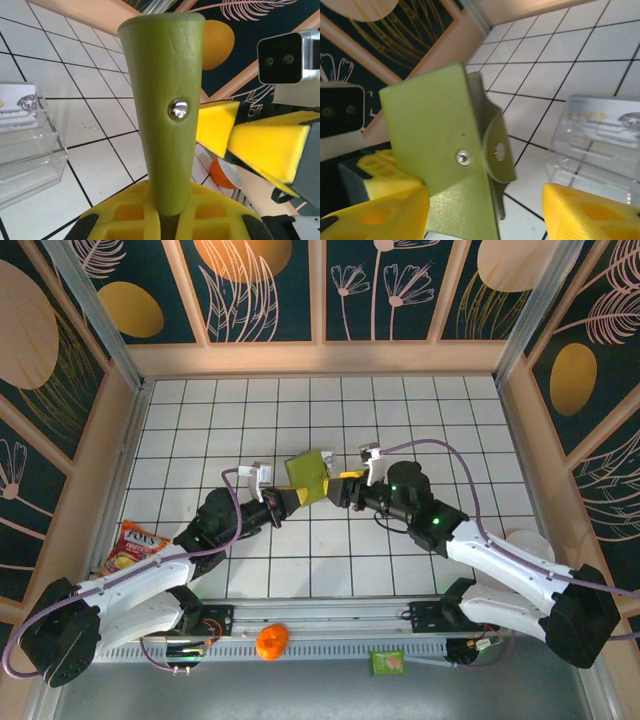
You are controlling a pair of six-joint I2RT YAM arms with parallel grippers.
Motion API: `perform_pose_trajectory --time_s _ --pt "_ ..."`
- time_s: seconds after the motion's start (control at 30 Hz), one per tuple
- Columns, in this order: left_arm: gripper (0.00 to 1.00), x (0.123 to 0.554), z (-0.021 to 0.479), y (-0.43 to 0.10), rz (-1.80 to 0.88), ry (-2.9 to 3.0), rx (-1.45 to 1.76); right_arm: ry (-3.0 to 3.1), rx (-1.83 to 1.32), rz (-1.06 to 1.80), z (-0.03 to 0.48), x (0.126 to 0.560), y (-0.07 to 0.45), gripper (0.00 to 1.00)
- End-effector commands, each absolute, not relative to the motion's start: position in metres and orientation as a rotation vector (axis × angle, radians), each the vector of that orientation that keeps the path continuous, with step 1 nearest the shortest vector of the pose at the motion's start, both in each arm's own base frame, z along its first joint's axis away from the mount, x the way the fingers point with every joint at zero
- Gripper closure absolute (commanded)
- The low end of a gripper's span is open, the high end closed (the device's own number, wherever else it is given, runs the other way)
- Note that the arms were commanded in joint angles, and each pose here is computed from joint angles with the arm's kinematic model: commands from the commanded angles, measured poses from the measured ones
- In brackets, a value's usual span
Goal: Take the credit cards out of the card holder
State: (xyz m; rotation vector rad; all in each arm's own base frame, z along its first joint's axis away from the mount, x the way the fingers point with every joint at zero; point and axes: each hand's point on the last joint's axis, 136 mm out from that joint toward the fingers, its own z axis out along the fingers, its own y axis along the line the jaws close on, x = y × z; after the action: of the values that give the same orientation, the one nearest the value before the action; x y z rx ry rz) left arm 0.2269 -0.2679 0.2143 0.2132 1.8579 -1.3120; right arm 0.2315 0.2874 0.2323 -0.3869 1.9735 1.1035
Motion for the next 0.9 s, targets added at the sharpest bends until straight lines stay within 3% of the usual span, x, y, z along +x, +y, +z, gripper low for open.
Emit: perform_pose_trajectory --time_s 0.0,0.47,0.73,0.87 --pt "1.00 0.222 0.240 -0.271 -1.373 1.750 0.257 1.928 -0.413 1.119 0.243 0.233 0.297 0.40" --pt "1.00 0.216 0.241 -0.273 -1.418 1.732 0.276 1.904 -0.292 1.098 0.250 0.254 0.278 0.65" --pt "1.00 0.212 0.241 -0.277 -1.459 1.731 0.295 1.892 -0.329 1.174 0.248 0.248 0.288 0.65" --pt "1.00 0.215 0.240 -0.276 -1.452 1.738 0.269 1.889 -0.340 1.207 0.250 0.244 0.291 0.85"
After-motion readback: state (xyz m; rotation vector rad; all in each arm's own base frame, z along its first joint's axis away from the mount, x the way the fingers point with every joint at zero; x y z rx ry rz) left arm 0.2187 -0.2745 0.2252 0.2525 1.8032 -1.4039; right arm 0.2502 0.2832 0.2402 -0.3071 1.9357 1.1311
